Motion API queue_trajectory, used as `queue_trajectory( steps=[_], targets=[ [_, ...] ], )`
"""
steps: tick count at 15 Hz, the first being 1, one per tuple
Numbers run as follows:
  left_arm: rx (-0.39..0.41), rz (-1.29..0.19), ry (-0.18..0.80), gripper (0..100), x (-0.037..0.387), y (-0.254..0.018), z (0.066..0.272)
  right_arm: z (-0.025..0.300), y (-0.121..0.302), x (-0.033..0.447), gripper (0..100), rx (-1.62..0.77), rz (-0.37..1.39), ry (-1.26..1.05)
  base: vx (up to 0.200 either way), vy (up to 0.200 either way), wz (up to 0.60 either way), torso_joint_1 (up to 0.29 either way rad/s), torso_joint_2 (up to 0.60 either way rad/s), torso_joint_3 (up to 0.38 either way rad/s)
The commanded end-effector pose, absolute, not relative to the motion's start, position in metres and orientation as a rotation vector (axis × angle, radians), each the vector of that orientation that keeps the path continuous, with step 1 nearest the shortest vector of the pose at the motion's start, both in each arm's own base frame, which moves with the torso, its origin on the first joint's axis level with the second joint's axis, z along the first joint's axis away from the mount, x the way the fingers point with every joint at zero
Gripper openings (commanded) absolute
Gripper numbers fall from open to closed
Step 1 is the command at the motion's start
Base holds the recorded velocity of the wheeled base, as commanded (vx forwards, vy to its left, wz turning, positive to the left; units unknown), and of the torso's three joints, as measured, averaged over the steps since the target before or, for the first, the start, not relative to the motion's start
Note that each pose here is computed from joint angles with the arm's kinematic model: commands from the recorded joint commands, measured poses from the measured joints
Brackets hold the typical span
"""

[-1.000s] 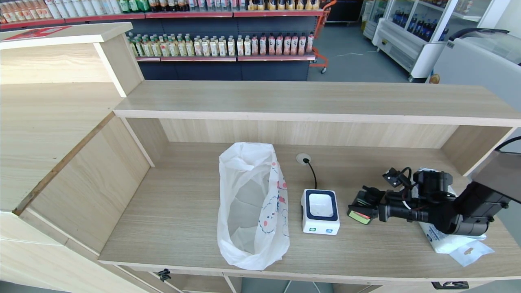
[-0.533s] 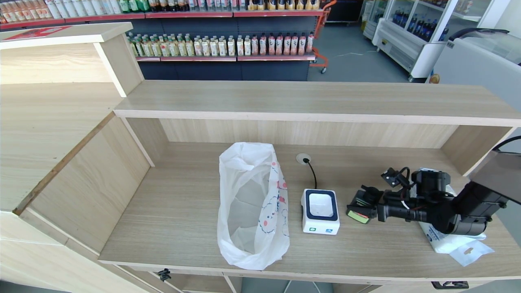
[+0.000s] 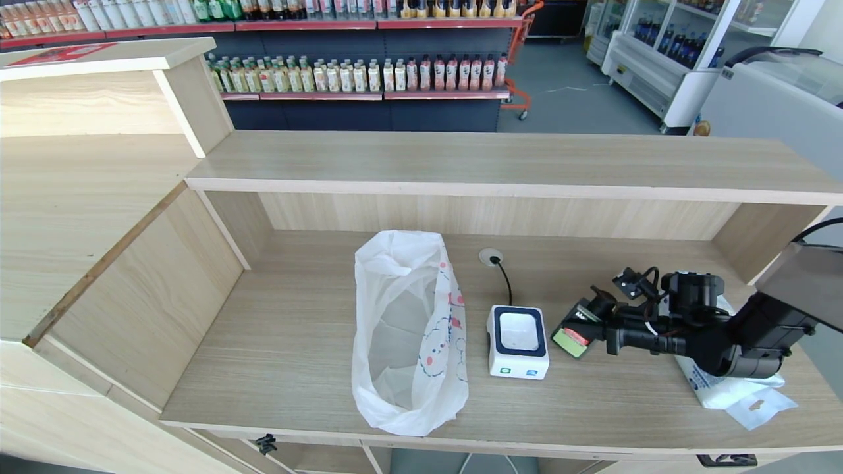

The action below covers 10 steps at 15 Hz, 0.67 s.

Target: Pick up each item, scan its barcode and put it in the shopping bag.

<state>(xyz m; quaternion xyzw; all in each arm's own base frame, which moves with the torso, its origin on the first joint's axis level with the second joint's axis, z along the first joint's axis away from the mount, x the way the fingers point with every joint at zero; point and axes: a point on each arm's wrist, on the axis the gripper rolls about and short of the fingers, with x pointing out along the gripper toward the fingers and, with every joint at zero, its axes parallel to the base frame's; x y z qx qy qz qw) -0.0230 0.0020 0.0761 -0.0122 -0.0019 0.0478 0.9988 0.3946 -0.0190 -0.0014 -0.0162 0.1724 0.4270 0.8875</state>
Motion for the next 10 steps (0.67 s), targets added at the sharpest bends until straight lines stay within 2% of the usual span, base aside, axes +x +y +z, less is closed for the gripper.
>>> queue_trajectory(
  steps=[1,5,7,10],
  targets=[
    [-0.025,0.097,-0.004,100,-0.023,0.002,0.076,-0.001,-0.019,0.394,0,-0.033,0.884,0.362,0.000,0.000,0.00,0.000,0.00,0.000],
    [-0.025,0.095,-0.004,100,-0.023,0.002,0.076,0.021,-0.020,0.383,0,-0.050,0.887,0.328,0.000,0.000,0.00,0.000,0.00,0.000],
    [-0.025,0.097,-0.004,100,-0.023,0.002,0.076,0.058,-0.018,0.358,0,-0.080,0.981,0.230,0.000,0.000,0.00,0.000,0.00,0.000],
    [-0.025,0.095,-0.004,100,-0.023,0.002,0.076,0.130,-0.014,0.322,0,-0.254,1.069,-0.007,0.000,0.000,0.00,0.000,0.00,0.000]
  ],
)
